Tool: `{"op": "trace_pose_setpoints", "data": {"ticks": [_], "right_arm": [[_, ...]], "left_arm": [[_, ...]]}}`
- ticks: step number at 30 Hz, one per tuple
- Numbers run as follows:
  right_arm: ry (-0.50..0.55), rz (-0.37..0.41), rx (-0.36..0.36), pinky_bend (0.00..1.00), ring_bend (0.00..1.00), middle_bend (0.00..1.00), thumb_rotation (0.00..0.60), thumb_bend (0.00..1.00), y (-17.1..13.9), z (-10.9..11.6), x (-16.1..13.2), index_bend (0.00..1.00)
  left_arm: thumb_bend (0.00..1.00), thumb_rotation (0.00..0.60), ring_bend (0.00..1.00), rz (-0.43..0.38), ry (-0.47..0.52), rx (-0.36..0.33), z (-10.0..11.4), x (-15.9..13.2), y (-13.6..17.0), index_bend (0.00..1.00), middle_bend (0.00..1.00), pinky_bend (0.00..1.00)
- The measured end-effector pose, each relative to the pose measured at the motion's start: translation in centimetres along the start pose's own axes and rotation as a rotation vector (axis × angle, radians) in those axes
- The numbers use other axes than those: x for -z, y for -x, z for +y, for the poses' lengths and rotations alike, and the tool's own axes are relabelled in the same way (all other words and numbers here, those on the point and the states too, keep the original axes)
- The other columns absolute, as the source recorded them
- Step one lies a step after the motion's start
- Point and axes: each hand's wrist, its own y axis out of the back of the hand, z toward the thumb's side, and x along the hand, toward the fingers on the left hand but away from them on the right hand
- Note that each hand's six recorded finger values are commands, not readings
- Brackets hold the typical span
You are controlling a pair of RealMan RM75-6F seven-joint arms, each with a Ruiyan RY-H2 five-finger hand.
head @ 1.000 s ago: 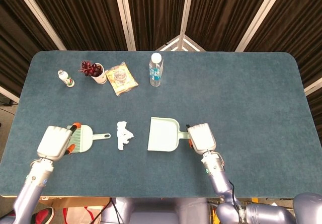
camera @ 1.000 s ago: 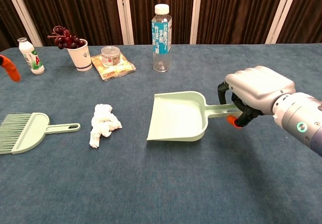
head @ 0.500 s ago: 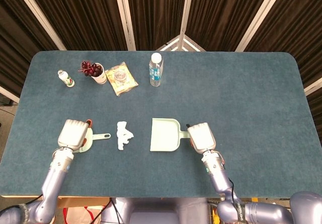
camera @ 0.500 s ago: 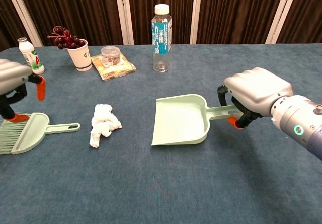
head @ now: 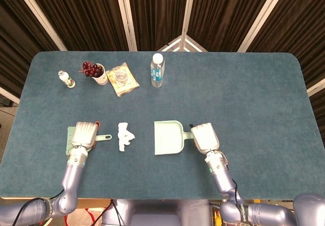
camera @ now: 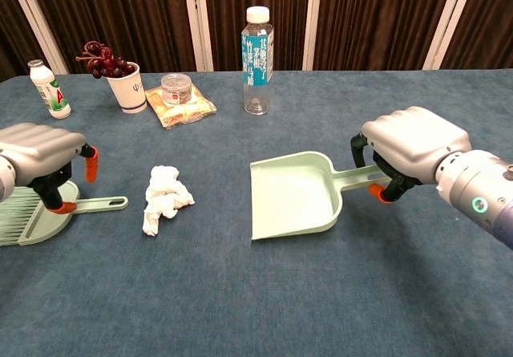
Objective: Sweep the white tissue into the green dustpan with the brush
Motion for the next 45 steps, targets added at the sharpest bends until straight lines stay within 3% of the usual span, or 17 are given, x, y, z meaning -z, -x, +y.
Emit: {"op": "trace_pose_setpoints", "data": {"ticks": [14, 28, 31, 36, 45], "right_arm": [[-0.007, -0.001, 0.001, 0.86, 0.8, 0.82, 0.6, 0.45, -0.1, 0.0, 0.3, 0.59], [-0.013, 0.0, 0.005, 0.86, 0.8, 0.82, 0.6, 0.45, -0.1, 0.2, 0.3, 0.59], [-0.015, 0.0, 0.005, 0.86, 0.8, 0.82, 0.6, 0.45, -0.2, 0.3, 0.3, 0.59], [-0.018, -0.001, -0.006, 0.86, 0.8, 0.82, 0.6, 0.45, -0.2, -0.2, 0.3, 0.59], [-0.022, 0.0, -0.014, 0.86, 0.8, 0.82, 0.6, 0.45, -0.4, -0.5, 0.2, 0.6]], "left_arm": [[0.44, 0.6, 0.9, 0.004, 0.036, 0.029, -1.0, -0.9, 0.0, 0.45, 0.9, 0.95], [0.44, 0.6, 0.9, 0.016, 0.028, 0.047, -1.9, -0.7, -0.2, 0.46, 0.9, 0.95], [0.46, 0.6, 0.91, 0.017, 0.028, 0.053, -2.1, -0.6, -0.2, 0.52, 0.91, 0.96], [0.61, 0.6, 0.96, 0.014, 0.047, 0.051, -2.1, -0.7, -0.2, 0.67, 0.96, 0.98], [0.66, 0.6, 1.0, -0.02, 0.14, -0.02, -0.7, -1.4, 0.1, 0.75, 1.0, 1.0]]}}
